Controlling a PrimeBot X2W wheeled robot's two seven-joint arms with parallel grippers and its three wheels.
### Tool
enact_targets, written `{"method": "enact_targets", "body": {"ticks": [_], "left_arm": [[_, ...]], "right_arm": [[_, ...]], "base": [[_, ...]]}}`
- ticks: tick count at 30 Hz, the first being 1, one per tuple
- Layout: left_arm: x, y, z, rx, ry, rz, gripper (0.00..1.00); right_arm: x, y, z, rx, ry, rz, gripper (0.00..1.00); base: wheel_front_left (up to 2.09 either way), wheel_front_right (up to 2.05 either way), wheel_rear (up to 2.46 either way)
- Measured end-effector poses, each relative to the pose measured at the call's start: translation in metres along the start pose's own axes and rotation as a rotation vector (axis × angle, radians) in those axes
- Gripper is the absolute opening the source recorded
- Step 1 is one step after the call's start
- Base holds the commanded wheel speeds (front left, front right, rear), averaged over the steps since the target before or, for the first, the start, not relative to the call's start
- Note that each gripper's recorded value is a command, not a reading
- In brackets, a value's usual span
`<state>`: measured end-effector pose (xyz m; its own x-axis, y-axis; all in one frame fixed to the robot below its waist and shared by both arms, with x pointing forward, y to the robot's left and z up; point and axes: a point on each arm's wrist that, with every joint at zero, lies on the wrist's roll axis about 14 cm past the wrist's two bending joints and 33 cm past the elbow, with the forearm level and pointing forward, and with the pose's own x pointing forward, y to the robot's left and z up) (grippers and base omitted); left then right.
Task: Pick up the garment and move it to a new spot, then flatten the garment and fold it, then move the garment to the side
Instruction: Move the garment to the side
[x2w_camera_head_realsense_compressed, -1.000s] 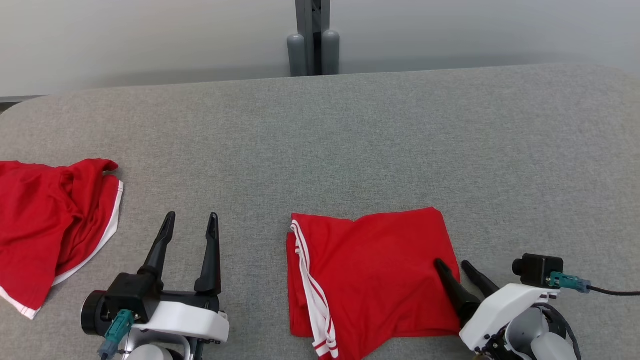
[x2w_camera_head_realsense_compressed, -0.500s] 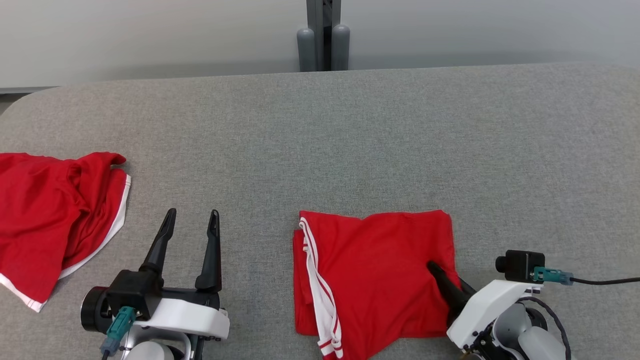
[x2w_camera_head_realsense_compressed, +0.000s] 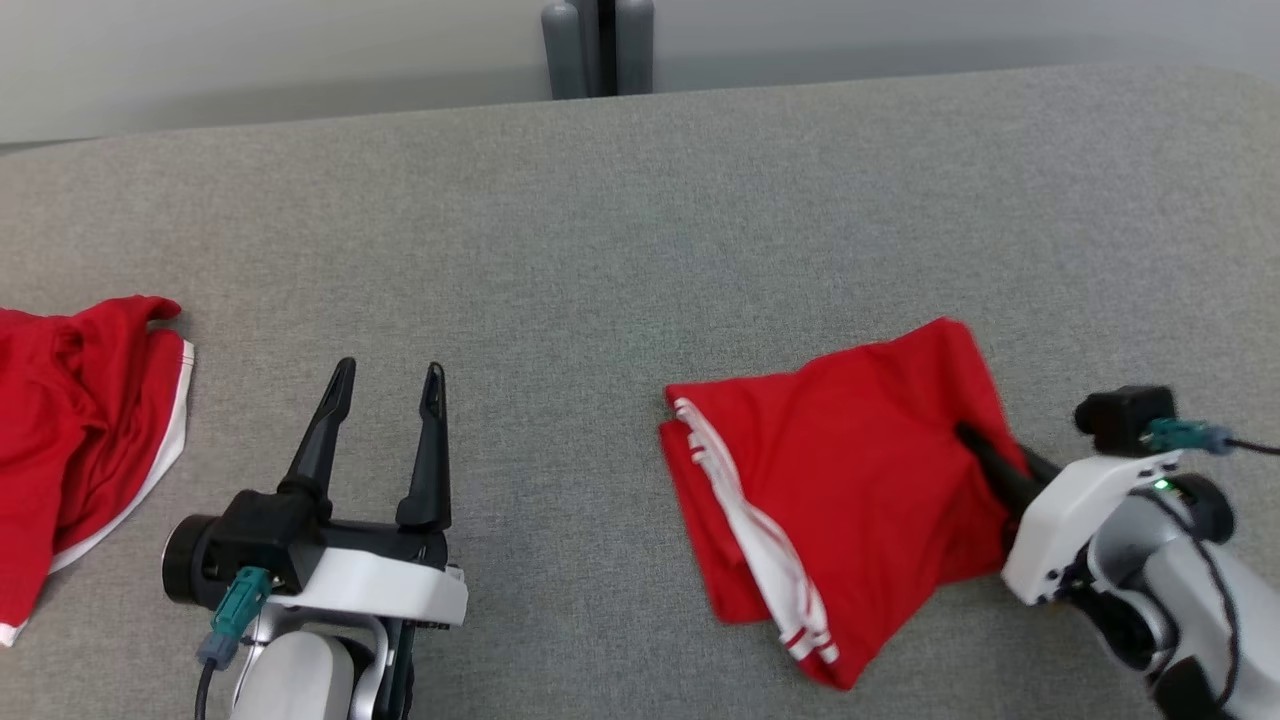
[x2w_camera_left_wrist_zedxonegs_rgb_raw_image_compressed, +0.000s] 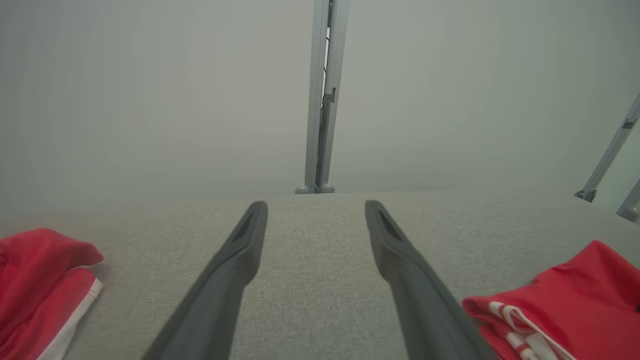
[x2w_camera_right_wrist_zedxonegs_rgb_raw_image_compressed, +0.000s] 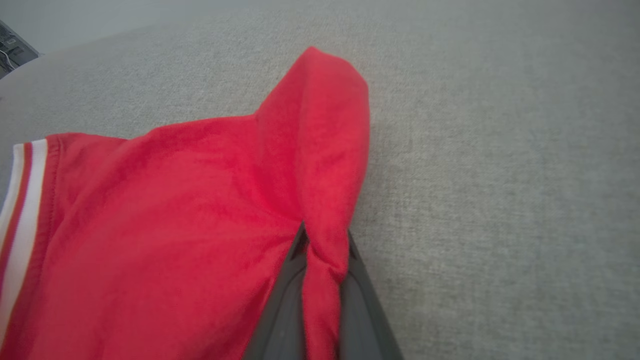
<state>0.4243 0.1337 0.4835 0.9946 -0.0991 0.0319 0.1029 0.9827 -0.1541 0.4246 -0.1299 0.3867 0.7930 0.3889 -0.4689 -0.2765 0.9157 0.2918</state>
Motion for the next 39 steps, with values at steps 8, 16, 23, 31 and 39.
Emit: {"method": "enact_targets", "body": {"ticks": [8, 16, 23, 31, 39], "left_arm": [[0.035, -0.017, -0.011, -0.036, -0.001, -0.056, 1.00], [0.064, -0.021, -0.034, -0.052, 0.020, -0.080, 1.00], [0.075, -0.016, -0.057, -0.059, 0.056, -0.077, 1.00], [0.073, -0.006, -0.070, -0.051, 0.089, -0.055, 1.00], [0.071, -0.003, -0.071, -0.053, 0.095, -0.048, 1.00]], "right_arm": [[-0.009, -0.108, 0.027, -0.143, 0.029, -0.196, 0.00], [-0.028, -0.213, 0.036, -0.246, 0.083, -0.426, 0.00], [-0.039, -0.279, 0.051, -0.389, 0.113, -0.605, 0.00], [-0.048, -0.313, 0.059, -0.539, 0.189, -0.723, 0.00], [-0.043, -0.312, 0.060, -0.582, 0.194, -0.762, 0.49]], "base": [[0.00, 0.00, 0.00], [0.00, 0.00, 0.00], [0.00, 0.00, 0.00], [0.00, 0.00, 0.00], [0.00, 0.00, 0.00]]}}
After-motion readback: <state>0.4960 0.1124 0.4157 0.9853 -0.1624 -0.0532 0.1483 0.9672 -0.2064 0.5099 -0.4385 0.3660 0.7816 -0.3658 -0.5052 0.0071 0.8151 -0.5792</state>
